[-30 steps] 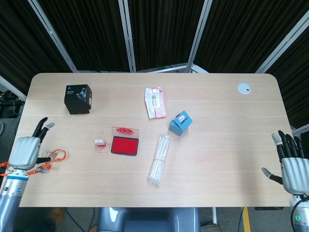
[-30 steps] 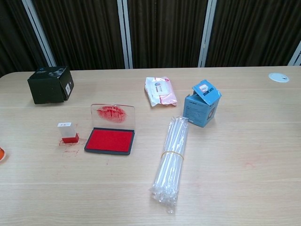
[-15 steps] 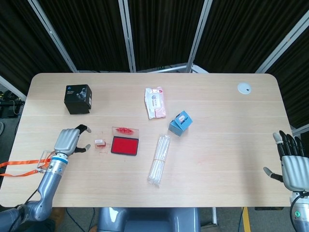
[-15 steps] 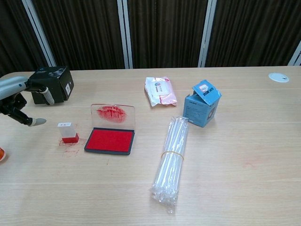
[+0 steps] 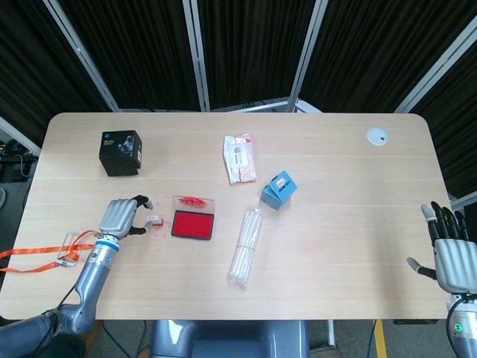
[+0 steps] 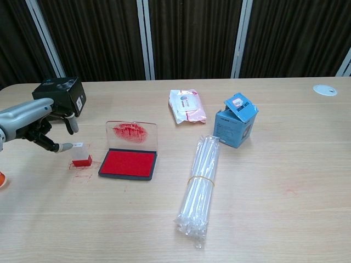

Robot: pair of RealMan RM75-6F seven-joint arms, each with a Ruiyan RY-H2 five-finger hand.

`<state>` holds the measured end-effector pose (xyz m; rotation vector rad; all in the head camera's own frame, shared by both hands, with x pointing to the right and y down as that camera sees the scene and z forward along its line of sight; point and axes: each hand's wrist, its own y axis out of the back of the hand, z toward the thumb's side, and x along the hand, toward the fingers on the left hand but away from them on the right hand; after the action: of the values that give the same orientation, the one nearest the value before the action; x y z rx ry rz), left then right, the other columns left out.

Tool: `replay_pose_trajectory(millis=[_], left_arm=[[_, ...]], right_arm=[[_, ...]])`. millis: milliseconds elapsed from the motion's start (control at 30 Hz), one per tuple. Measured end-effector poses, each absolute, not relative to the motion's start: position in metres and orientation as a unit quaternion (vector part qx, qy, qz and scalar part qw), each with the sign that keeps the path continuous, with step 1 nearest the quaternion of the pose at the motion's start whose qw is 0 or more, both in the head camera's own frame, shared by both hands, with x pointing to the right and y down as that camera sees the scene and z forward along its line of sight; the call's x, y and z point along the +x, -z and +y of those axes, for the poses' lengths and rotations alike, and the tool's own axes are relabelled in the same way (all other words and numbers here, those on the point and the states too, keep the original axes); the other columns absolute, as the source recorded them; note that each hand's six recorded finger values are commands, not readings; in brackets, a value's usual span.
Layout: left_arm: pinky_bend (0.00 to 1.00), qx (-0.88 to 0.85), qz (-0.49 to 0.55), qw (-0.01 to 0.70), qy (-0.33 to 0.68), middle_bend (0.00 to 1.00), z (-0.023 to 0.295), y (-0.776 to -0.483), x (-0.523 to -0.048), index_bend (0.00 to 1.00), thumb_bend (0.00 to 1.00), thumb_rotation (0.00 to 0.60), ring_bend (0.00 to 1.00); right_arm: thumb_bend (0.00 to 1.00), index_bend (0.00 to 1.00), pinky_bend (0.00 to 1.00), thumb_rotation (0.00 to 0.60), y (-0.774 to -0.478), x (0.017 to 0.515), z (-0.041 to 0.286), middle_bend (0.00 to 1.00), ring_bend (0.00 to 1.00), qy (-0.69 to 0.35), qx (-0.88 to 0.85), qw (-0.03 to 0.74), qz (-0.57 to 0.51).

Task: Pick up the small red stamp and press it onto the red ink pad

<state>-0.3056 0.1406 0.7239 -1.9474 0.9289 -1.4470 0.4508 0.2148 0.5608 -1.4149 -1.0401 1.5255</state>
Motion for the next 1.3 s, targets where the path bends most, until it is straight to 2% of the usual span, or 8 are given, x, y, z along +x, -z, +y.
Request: replay_pose_trajectory(millis=[967, 1300], left_arm=[[0.88, -0.695, 0.336, 0.274, 0.574, 0.44, 0.140, -0.745, -0.294, 0.46, 0.26, 0.600, 0.89], [0.88, -0.698, 0.328, 0.275, 0.574, 0.46, 0.142, -0.750, -0.289, 0.48, 0.30, 0.600, 0.88]], right_arm=[[0.00, 0.00, 0.00, 0.600, -0.563, 0.455, 0.213, 0.00, 0.00, -0.608, -0.556, 0.390, -0.412], [0.00, 0.00, 0.00, 0.600, -0.566, 0.459, 0.211, 0.00, 0.00, -0.610, -0.554, 0.388, -0.412]])
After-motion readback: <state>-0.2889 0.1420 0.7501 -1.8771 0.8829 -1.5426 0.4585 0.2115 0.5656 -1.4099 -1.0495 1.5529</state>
